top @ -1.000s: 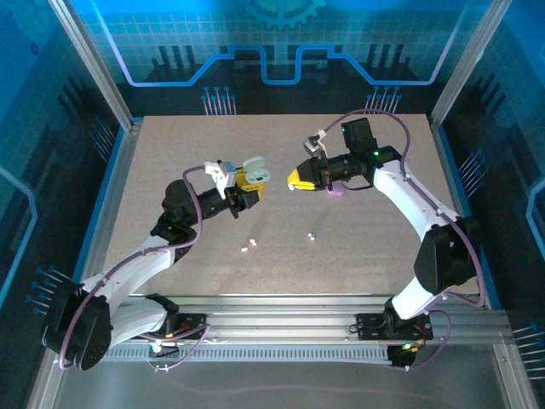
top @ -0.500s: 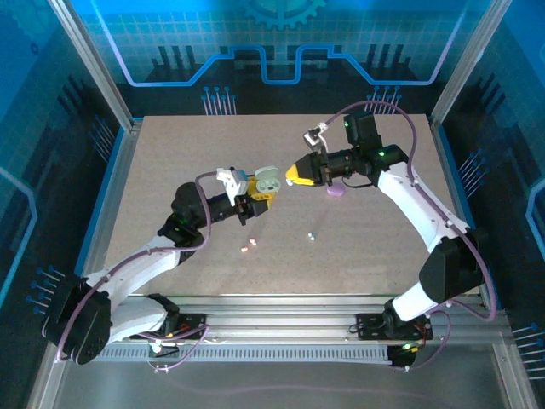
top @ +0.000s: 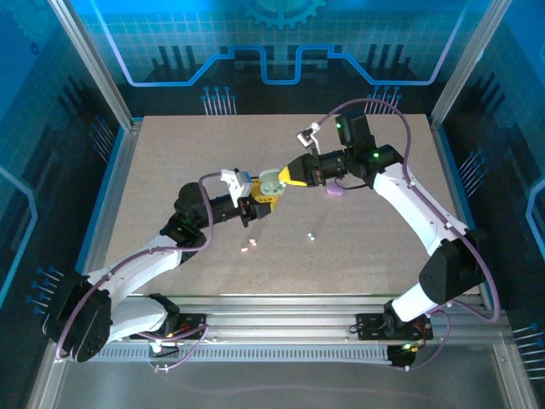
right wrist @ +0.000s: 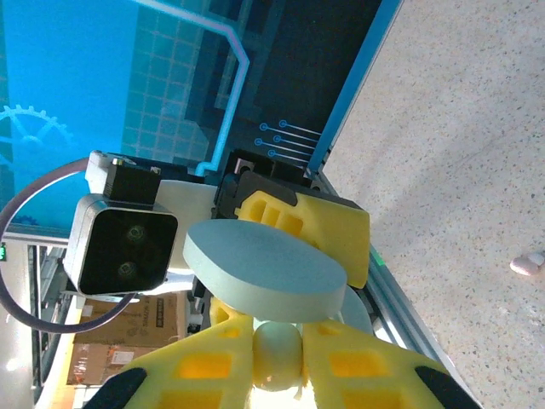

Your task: Insert the wireless bluetooth earbuds into the charging case

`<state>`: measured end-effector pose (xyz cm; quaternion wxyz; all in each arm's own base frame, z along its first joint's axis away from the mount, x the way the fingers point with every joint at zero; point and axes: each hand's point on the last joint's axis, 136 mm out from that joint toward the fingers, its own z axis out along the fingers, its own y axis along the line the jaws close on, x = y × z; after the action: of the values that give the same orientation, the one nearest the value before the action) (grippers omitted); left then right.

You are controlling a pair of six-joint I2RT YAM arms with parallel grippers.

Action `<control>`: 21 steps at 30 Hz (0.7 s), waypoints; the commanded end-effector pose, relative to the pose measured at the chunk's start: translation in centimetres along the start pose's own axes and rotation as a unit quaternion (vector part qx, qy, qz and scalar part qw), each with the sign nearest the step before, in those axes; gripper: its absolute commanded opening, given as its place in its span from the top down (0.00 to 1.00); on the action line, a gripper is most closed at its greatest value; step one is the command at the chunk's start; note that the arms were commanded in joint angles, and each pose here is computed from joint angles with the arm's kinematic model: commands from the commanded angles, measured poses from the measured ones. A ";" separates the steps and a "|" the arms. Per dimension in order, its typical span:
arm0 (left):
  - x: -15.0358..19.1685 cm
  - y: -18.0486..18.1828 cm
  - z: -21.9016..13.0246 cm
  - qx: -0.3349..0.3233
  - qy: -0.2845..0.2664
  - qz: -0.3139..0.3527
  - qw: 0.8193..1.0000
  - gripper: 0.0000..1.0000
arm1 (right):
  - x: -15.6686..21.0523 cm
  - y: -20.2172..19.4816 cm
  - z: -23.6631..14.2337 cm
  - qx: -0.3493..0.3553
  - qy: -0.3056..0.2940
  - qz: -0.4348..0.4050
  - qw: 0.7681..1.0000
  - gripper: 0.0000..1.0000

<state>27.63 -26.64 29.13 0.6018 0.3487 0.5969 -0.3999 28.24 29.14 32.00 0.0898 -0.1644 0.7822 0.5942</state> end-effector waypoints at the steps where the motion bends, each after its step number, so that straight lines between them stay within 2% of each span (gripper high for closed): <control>1: -2.2 -0.9 0.5 0.025 -0.023 0.023 0.999 0.72 | -0.1 1.6 0.0 0.001 -0.004 -0.033 0.999 0.82; 21: -2.9 -0.8 0.8 0.027 -0.044 0.016 0.999 0.72 | 0.5 -0.4 0.7 0.041 0.007 -0.028 0.999 0.80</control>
<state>28.01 -27.12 29.16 0.6001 0.3449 0.5948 -0.4088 28.10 29.32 31.53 0.1047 -0.1766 0.7947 0.5713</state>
